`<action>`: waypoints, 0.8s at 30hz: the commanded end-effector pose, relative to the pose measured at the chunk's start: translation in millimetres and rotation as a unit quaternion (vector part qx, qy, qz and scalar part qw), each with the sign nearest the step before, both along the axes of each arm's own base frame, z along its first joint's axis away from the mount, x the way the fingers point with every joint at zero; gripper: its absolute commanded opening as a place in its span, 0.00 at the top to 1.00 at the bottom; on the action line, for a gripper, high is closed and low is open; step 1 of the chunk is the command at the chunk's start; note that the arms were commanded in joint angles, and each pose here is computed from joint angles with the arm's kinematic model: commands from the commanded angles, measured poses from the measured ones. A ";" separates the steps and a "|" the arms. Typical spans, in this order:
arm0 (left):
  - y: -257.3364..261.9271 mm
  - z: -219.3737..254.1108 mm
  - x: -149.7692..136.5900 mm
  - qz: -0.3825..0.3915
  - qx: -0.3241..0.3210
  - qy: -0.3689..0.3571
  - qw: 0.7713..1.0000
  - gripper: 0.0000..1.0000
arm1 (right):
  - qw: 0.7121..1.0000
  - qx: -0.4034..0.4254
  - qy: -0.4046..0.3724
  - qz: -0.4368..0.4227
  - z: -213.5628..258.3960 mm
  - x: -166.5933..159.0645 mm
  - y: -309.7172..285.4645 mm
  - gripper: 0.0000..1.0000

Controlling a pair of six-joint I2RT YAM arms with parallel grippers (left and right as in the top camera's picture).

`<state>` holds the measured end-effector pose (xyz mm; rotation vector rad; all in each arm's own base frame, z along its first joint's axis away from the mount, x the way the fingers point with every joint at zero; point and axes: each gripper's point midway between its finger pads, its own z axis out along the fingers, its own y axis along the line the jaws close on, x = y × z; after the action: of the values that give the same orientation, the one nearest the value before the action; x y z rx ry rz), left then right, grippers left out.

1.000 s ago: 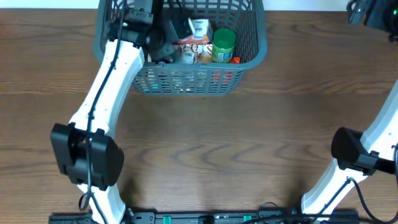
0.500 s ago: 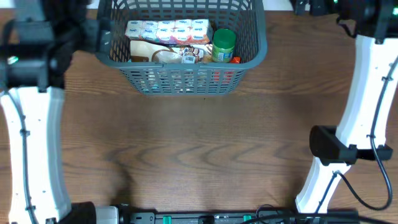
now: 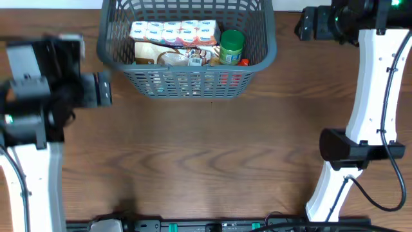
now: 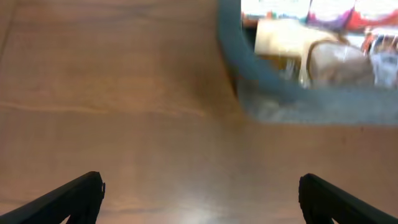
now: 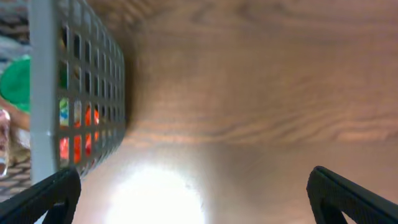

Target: Pack container

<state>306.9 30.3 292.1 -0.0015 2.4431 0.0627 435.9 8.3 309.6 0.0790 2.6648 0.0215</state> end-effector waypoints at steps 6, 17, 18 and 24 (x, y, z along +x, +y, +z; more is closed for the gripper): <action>-5.6 -21.6 -45.2 -0.025 0.029 -0.059 0.998 0.01 | 0.997 -0.074 0.014 -0.036 21.1 -82.6 -0.1 0.01; -8.1 -34.6 -69.1 -0.039 0.076 -0.170 0.982 0.01 | 0.994 -0.032 -0.100 -0.014 -24.0 -150.5 32.3 0.01; -4.6 -36.6 -70.0 -0.030 0.083 -0.173 0.981 0.01 | 0.993 -0.032 -0.110 -0.011 -35.0 -155.7 32.8 0.01; -0.7 -57.2 -67.8 -0.022 0.089 -0.166 0.982 0.01 | 0.991 -0.029 -0.127 -0.007 -86.1 -186.8 25.6 0.01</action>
<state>239.0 25.8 244.5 0.1037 2.0770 0.2056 261.7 39.3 239.6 0.0493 2.4084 -0.0306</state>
